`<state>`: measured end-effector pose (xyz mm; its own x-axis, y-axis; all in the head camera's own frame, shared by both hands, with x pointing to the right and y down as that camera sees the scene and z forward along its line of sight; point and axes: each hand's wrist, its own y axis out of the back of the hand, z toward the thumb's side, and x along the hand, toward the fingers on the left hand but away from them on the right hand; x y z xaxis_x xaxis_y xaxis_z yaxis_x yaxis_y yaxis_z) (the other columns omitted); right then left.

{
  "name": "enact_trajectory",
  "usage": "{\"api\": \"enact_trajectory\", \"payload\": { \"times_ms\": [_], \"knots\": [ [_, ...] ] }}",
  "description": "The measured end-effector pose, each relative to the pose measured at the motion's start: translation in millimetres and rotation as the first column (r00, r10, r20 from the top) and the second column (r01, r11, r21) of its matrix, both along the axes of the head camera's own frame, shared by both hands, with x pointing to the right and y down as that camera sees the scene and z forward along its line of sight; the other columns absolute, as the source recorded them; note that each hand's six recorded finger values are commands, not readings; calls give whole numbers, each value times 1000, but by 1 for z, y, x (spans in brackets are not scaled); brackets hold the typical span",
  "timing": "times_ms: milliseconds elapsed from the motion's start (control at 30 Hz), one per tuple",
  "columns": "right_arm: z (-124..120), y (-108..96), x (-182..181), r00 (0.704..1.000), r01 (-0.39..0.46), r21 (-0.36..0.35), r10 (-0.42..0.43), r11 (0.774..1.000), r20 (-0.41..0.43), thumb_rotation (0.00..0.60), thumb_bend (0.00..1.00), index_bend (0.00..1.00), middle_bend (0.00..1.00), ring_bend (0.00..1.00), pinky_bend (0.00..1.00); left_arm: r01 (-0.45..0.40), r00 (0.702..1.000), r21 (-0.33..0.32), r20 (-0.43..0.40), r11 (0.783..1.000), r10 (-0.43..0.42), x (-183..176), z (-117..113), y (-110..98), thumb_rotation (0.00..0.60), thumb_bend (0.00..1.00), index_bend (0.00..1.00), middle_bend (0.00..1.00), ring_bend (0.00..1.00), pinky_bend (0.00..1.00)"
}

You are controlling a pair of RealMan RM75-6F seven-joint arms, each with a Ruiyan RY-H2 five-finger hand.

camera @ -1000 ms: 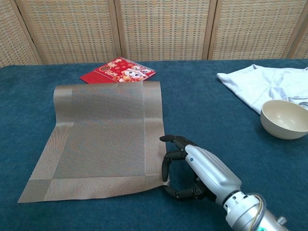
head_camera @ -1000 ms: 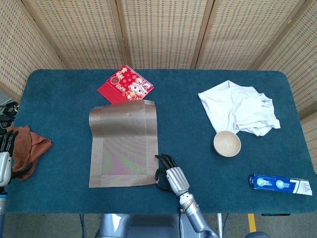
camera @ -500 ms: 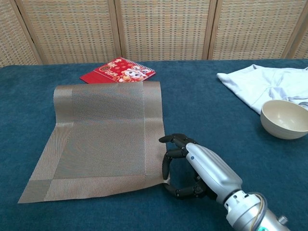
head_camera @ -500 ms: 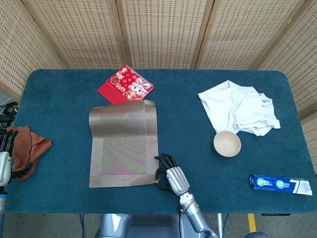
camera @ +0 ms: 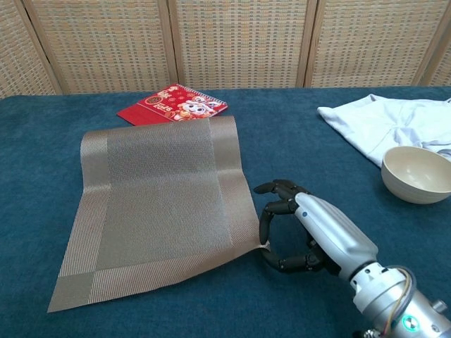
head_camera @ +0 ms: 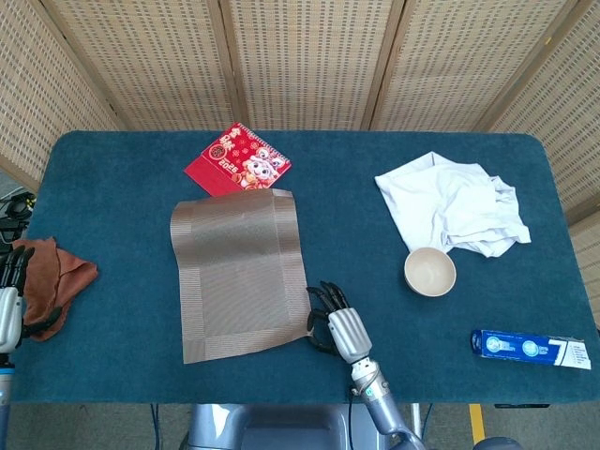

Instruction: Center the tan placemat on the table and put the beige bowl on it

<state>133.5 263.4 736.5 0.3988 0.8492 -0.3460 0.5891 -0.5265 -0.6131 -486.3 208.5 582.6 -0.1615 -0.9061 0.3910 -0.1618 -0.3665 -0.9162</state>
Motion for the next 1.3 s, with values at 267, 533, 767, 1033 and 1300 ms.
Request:
{"api": "enact_trajectory", "payload": {
  "times_ms": [267, 533, 767, 1033, 1300],
  "knots": [
    [-7, -20, 32, 998, -49, 47, 51, 998, -40, 600, 610, 725, 228, 0, 0, -8, 1000, -2, 6, 1000, 8, 3, 1, 1, 600, 200, 0, 0, 0, 0],
    [-22, -45, 64, 992, -102, 96, 109, 990, -66, 600, 614, 729, 228, 0, 0, -12, 1000, -1, 12, 1000, 12, 5, 2, 1, 600, 199, 0, 0, 0, 0],
    [-31, -66, 91, 983, -133, 132, 148, 982, -105, 600, 613, 730, 228, 0, 0, -15, 1000, -2, 18, 1000, 15, 6, 3, 2, 600, 200, 0, 0, 0, 0],
    [-44, -98, 127, 966, -171, 172, 199, 970, -163, 600, 608, 731, 232, 0, 0, -13, 1000, -2, 22, 1000, 13, 5, 4, 1, 600, 200, 0, 0, 0, 0],
    [-50, -130, 152, 947, -213, 166, 245, 963, -206, 600, 604, 735, 234, 0, 0, -15, 1000, -1, 27, 1000, 15, 6, 4, 1, 600, 200, 0, 0, 0, 0]
  ]
}}
